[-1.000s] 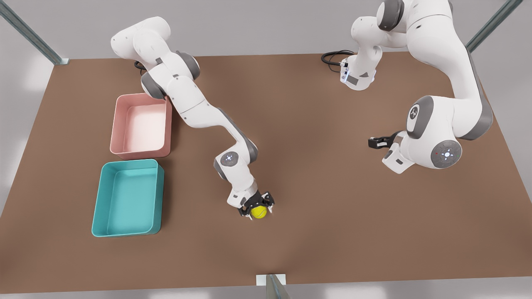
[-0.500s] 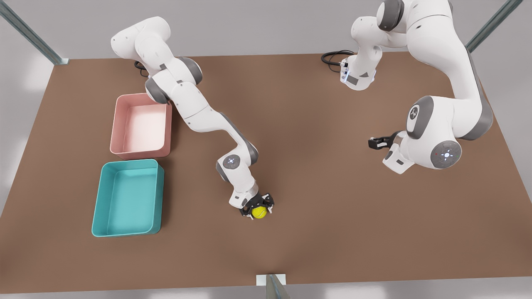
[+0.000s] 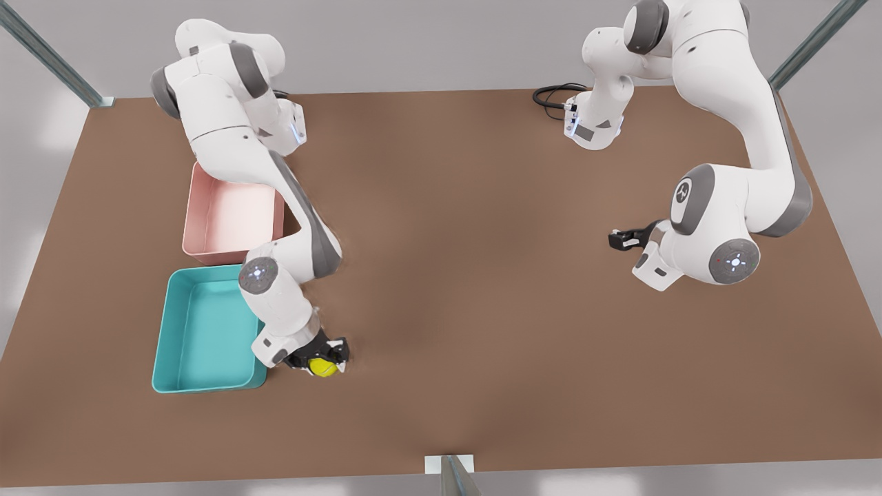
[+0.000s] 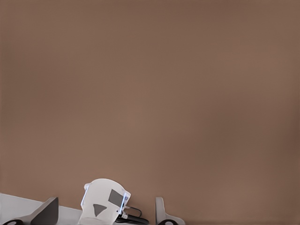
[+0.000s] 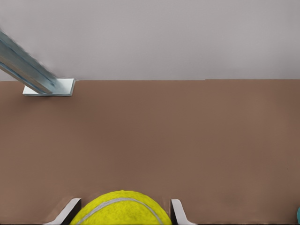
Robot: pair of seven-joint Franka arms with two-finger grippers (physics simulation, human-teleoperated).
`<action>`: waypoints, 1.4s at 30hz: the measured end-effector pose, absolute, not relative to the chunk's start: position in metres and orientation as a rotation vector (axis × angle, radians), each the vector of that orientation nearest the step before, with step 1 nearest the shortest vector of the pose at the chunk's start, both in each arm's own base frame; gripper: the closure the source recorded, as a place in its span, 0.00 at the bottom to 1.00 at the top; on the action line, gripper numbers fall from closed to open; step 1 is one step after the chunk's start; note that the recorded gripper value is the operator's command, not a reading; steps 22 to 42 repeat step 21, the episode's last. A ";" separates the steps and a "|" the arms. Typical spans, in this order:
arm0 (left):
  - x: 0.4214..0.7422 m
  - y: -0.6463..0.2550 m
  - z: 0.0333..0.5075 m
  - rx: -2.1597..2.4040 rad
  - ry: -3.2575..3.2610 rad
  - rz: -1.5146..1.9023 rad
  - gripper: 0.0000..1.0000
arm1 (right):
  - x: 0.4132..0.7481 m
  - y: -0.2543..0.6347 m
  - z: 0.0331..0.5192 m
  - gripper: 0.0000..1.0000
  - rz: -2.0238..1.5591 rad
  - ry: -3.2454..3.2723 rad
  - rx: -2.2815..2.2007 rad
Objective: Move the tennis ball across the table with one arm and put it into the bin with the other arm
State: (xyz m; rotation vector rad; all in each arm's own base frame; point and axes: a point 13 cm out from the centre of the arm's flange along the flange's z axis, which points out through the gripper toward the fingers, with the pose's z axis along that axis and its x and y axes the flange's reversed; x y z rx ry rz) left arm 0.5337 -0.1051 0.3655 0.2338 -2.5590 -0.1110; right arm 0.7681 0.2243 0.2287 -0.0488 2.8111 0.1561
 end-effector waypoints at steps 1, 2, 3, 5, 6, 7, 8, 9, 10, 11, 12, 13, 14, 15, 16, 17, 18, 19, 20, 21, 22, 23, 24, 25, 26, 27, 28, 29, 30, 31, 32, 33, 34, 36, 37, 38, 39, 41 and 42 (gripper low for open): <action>0.534 -0.106 0.365 0.234 -2.558 -0.112 0.00 | 0.765 0.174 0.227 0.49 0.077 2.871 -0.027; 0.534 -0.106 0.365 0.234 -2.558 -0.112 0.00 | 0.760 0.125 0.220 0.49 -0.005 2.929 -0.007; 0.534 -0.107 0.365 0.233 -2.558 -0.113 0.00 | 0.752 0.082 0.213 0.49 -0.079 2.984 0.007; 0.533 -0.107 0.365 0.233 -2.557 -0.113 0.00 | 0.733 0.021 0.192 0.49 -0.181 3.088 0.005; 0.533 -0.108 0.365 0.234 -2.557 -0.113 0.00 | 0.724 0.003 0.182 0.49 -0.206 3.133 -0.012; 0.533 -0.108 0.364 0.234 -2.556 -0.114 0.00 | 0.716 -0.013 0.173 0.34 -0.227 3.171 -0.032; 0.533 -0.108 0.364 0.234 -2.556 -0.114 0.00 | 0.709 -0.025 0.165 0.00 -0.245 3.205 -0.054; 0.533 -0.108 0.364 0.235 -2.555 -0.114 0.00 | 0.703 -0.031 0.158 0.00 -0.254 3.233 -0.084; 0.533 -0.108 0.364 0.235 -2.555 -0.115 0.00 | 0.698 -0.034 0.154 0.00 -0.258 3.255 -0.117; 0.533 -0.108 0.364 0.236 -2.555 -0.115 0.00 | 0.695 -0.034 0.153 0.00 -0.259 3.269 -0.152; 0.533 -0.108 0.364 0.237 -2.555 -0.115 0.00 | 0.693 -0.032 0.154 0.00 -0.255 3.278 -0.182; 0.533 -0.108 0.364 0.238 -2.555 -0.116 0.00 | 0.695 -0.026 0.164 0.00 -0.249 3.275 -0.214; 0.533 -0.109 0.364 0.237 -2.555 -0.118 0.00 | 0.710 -0.012 0.195 0.00 -0.248 3.241 -0.254; 0.533 -0.110 0.364 0.235 -2.556 -0.119 0.00 | 0.728 0.002 0.245 0.00 -0.251 3.188 -0.285; 0.533 -0.110 0.365 0.233 -2.557 -0.120 0.00 | 0.732 0.012 0.304 0.00 -0.247 3.141 -0.302; 0.533 -0.111 0.365 0.232 -2.558 -0.121 0.00 | 0.722 0.018 0.365 0.00 -0.228 3.106 -0.309; 0.532 -0.111 0.365 0.231 -2.558 -0.122 0.00 | 0.695 0.020 0.415 0.00 -0.194 3.099 -0.309; 0.532 -0.112 0.366 0.230 -2.558 -0.123 0.00 | 0.661 0.021 0.445 0.00 -0.150 3.120 -0.306; 0.532 -0.112 0.366 0.231 -2.556 -0.123 0.00 | 0.633 0.023 0.462 0.00 -0.119 3.143 -0.308; 0.532 -0.111 0.365 0.232 -2.555 -0.124 0.00 | 0.612 0.023 0.472 0.00 -0.097 3.167 -0.305; 0.532 -0.111 0.365 0.232 -2.555 -0.124 0.00 | 0.612 0.023 0.472 0.00 -0.097 3.167 -0.305; 0.532 -0.111 0.365 0.232 -2.555 -0.124 0.00 | 0.612 0.023 0.472 0.00 -0.097 3.167 -0.305; 0.532 -0.111 0.365 0.232 -2.555 -0.124 0.00 | 0.612 0.023 0.472 0.00 -0.097 3.167 -0.305; 0.532 -0.111 0.365 0.232 -2.555 -0.124 0.00 | 0.612 0.023 0.472 0.00 -0.097 3.167 -0.305; 0.532 -0.111 0.365 0.232 -2.555 -0.124 0.00 | 0.612 0.023 0.472 0.00 -0.097 3.167 -0.305; 0.532 -0.111 0.365 0.232 -2.555 -0.124 0.00 | 0.612 0.023 0.472 0.00 -0.097 3.167 -0.305; 0.532 -0.111 0.365 0.232 -2.555 -0.124 0.00 | 0.612 0.023 0.472 0.00 -0.097 3.167 -0.305; 0.532 -0.111 0.365 0.232 -2.555 -0.124 0.00 | 0.612 0.023 0.472 0.00 -0.097 3.167 -0.305; 0.532 -0.111 0.365 0.232 -2.555 -0.124 0.00 | 0.612 0.023 0.472 0.00 -0.097 3.167 -0.305; 0.532 -0.111 0.365 0.232 -2.555 -0.124 0.00 | 0.612 0.023 0.472 0.00 -0.097 3.167 -0.305; 0.532 -0.111 0.365 0.232 -2.555 -0.124 0.00 | 0.612 0.023 0.472 0.00 -0.097 3.167 -0.305; 0.532 -0.111 0.365 0.232 -2.555 -0.124 0.00 | 0.612 0.023 0.472 0.00 -0.097 3.167 -0.305; 0.532 -0.111 0.365 0.232 -2.555 -0.124 0.00 | 0.612 0.023 0.472 0.00 -0.097 3.167 -0.305; 0.532 -0.111 0.365 0.232 -2.555 -0.124 0.00 | 0.612 0.023 0.472 0.00 -0.097 3.167 -0.305; 0.532 -0.111 0.365 0.232 -2.555 -0.124 0.00 | 0.612 0.023 0.472 0.00 -0.097 3.167 -0.305; 0.532 -0.111 0.365 0.232 -2.555 -0.124 0.00 | 0.612 0.023 0.472 0.00 -0.097 3.167 -0.305; 0.532 -0.111 0.365 0.232 -2.555 -0.124 0.00 | 0.612 0.023 0.472 0.00 -0.097 3.167 -0.305; 0.532 -0.111 0.365 0.232 -2.555 -0.124 0.00 | 0.612 0.023 0.472 0.00 -0.097 3.167 -0.305; 0.532 -0.111 0.365 0.232 -2.555 -0.124 0.00 | 0.612 0.023 0.472 0.00 -0.097 3.167 -0.305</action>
